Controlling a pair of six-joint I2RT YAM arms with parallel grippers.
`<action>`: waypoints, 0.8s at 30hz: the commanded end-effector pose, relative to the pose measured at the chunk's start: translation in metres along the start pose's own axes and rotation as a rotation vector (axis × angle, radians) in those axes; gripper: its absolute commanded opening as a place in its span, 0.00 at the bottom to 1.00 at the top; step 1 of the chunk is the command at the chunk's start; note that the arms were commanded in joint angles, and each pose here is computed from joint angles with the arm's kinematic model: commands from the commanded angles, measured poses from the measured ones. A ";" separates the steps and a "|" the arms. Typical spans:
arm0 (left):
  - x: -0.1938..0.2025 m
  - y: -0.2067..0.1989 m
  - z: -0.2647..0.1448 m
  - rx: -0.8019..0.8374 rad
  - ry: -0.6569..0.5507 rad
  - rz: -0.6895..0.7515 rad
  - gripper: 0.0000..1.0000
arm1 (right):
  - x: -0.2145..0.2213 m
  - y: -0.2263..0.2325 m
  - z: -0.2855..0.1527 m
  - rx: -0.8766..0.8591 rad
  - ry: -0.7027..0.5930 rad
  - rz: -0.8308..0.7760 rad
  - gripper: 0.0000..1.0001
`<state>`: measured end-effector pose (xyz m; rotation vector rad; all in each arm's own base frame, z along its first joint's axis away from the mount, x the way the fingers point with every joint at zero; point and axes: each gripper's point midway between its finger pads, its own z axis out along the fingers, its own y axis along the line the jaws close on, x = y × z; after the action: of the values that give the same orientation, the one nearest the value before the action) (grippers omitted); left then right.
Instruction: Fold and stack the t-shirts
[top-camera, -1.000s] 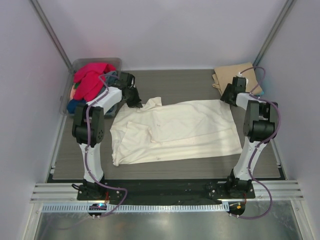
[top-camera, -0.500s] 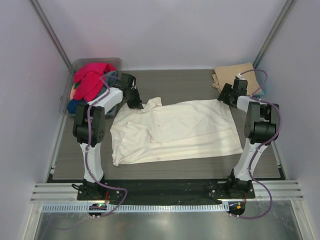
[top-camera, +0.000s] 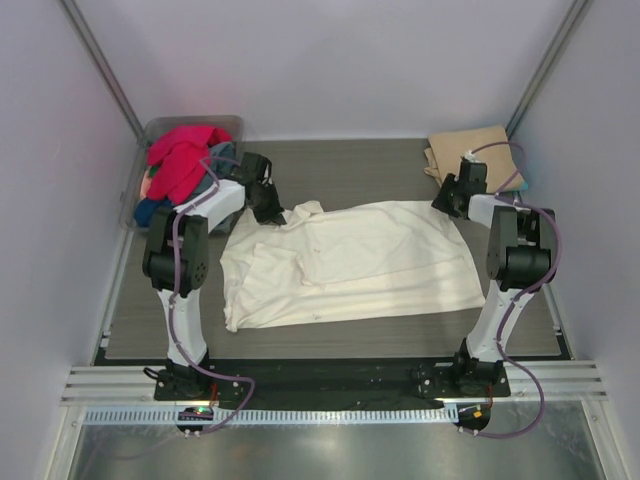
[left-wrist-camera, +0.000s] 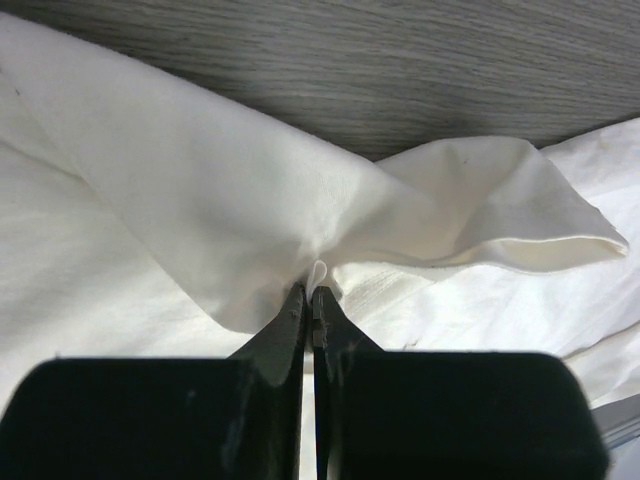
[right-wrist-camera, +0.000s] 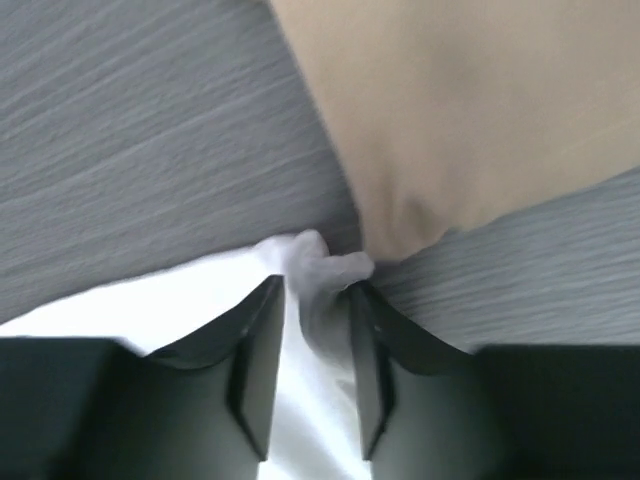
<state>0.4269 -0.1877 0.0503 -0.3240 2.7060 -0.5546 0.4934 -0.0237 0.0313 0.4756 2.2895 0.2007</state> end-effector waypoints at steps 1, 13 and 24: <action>-0.010 -0.015 -0.020 0.042 -0.048 0.014 0.00 | 0.023 0.013 -0.006 -0.031 0.076 0.002 0.36; -0.020 -0.017 -0.026 0.028 -0.072 0.029 0.00 | -0.004 0.025 -0.018 -0.029 0.024 -0.009 0.04; -0.082 -0.034 -0.084 -0.066 -0.170 0.144 0.00 | -0.078 0.028 -0.048 0.057 -0.099 -0.003 0.01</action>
<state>0.4787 -0.1822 0.1516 -0.2209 2.5291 -0.4687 0.5011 -0.0198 0.0646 0.5013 2.3279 0.1349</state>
